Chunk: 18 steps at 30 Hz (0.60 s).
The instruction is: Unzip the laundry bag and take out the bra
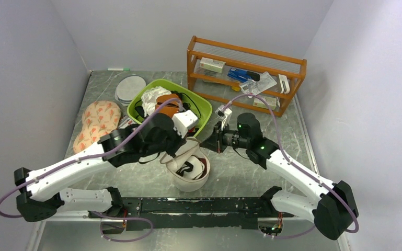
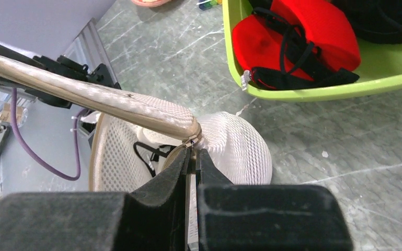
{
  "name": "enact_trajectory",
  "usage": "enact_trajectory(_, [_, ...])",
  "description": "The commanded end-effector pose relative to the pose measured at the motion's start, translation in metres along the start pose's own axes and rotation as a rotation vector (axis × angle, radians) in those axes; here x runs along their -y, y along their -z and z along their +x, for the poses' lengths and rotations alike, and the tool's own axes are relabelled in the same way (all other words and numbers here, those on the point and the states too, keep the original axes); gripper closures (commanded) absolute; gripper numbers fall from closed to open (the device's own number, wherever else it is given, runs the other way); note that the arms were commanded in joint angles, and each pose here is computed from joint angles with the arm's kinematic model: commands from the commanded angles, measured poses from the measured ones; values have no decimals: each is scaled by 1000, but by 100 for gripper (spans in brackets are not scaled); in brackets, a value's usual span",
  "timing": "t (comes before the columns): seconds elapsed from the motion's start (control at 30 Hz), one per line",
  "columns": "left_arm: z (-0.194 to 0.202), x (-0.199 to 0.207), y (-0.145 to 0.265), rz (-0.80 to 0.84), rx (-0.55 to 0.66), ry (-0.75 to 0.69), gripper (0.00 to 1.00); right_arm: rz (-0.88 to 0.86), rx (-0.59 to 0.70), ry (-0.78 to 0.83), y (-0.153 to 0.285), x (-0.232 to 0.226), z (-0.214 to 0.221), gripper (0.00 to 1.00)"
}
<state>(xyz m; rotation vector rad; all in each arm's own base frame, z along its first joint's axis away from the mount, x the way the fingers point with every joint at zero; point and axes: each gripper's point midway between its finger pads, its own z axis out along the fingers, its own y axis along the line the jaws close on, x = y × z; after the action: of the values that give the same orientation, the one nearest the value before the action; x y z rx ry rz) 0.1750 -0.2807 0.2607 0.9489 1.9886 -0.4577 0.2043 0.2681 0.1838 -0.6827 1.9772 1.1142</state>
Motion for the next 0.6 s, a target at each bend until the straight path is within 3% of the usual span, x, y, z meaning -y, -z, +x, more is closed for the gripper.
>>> enact_trajectory(0.0, [-12, 0, 27, 37, 78, 4, 93, 40, -11, 16, -5, 17, 1, 100])
enact_trajectory(0.2, [0, -9, 33, -17, 56, 48, 93, -65, -28, 37, -9, 4, 1, 100])
enact_trajectory(0.4, [31, -21, 10, -135, -53, 118, 62, -188, -35, 48, -2, -18, 6, 100])
enact_trajectory(0.57, [29, -5, -19, -83, -73, 111, 44, -248, -30, 42, 1, -30, 7, 100])
